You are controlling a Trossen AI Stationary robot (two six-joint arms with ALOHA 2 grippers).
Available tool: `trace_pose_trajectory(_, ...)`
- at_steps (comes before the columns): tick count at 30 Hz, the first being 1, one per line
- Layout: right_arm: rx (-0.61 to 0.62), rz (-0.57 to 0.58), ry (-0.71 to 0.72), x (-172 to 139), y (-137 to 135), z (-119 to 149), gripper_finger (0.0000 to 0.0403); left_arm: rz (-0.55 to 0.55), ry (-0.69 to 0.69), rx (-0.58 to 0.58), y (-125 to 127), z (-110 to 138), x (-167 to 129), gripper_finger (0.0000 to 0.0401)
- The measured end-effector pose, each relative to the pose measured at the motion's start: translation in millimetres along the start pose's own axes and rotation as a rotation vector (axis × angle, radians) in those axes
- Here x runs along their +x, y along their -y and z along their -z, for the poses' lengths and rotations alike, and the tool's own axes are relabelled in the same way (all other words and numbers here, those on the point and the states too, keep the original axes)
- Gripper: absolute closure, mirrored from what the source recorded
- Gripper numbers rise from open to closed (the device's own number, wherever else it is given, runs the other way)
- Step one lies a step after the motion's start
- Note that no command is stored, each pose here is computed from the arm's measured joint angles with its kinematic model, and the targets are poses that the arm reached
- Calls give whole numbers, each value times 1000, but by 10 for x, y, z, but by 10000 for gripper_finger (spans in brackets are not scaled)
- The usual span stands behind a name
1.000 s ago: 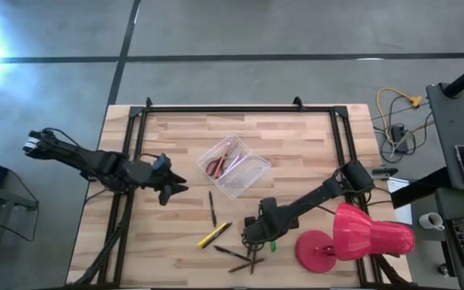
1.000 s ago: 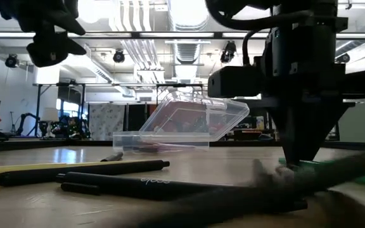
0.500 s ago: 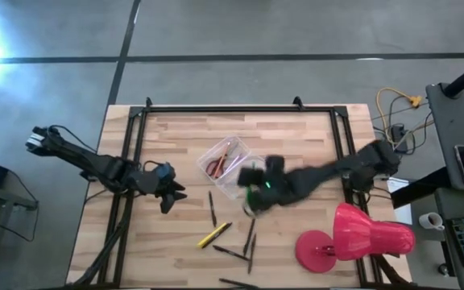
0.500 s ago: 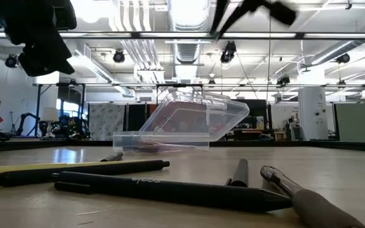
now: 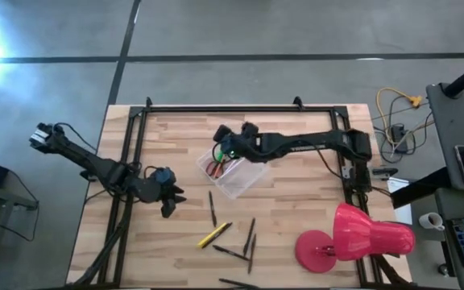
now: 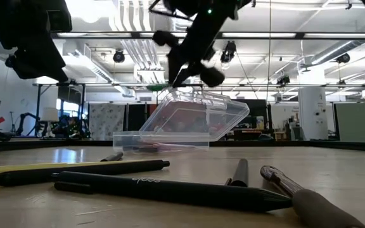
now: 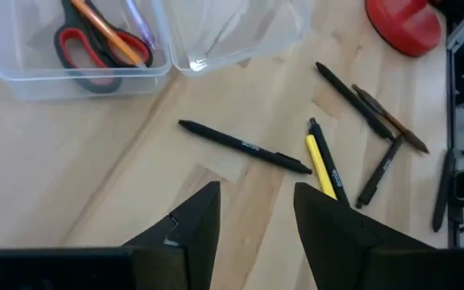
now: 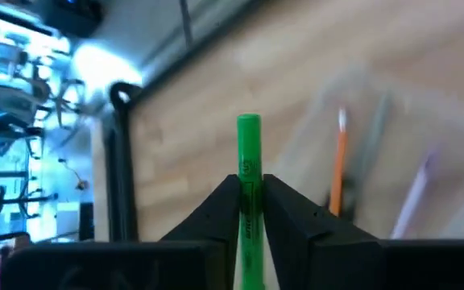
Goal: Pick & place school supplies into a supply box
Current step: Put the green pen into the transparent supply box, then put the black pen into the transparent supply box
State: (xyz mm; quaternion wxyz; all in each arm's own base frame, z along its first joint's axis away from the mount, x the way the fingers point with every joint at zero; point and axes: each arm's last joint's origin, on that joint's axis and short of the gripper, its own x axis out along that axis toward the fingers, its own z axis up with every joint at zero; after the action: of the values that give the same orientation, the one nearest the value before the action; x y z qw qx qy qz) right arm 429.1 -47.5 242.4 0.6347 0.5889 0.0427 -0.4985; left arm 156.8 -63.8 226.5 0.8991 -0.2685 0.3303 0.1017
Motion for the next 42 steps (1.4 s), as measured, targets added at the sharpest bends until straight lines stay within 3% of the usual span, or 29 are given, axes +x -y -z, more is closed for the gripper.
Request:
trace_pose_trajectory(3, 78, 49, -68, 215, 122, 169, 335, -30, 13, -5, -10, 21, -17, 258)
trace_pose_trajectory(8, 63, 114, -148, 358, 236, 307, 304, -36, 11, -2, -18, 26, -23, 258)
trace_pose_trajectory(11, -64, 88, -173, 254, 211, 356, 290, -30, 7, -2, -16, 27, -26, 258)
trace_pose_trajectory(18, -741, -114, -339, -661, 41, 513, 269, 29, -9, 88, 73, 80, -27, 258)
trace_pose_trajectory(23, -996, -64, -446, -1266, 327, 754, 266, 182, 41, 280, 341, 127, 76, 258)
trace_pose_trajectory(27, -1056, 5, -493, -1618, 557, 879, 266, 296, 109, 386, 592, 193, 247, 258)
trace_pose_trajectory(33, -1149, 71, -539, -2006, 885, 1062, 266, 273, 54, 425, 895, 246, 570, 258)
trace_pose_trajectory(38, -1196, 94, -550, -2314, 1144, 1183, 266, 317, -23, 585, 1464, 370, 766, 258)
trace_pose_trajectory(42, -1205, 76, -532, -2541, 1324, 1258, 266, 244, -133, 723, 1859, 533, 975, 258)
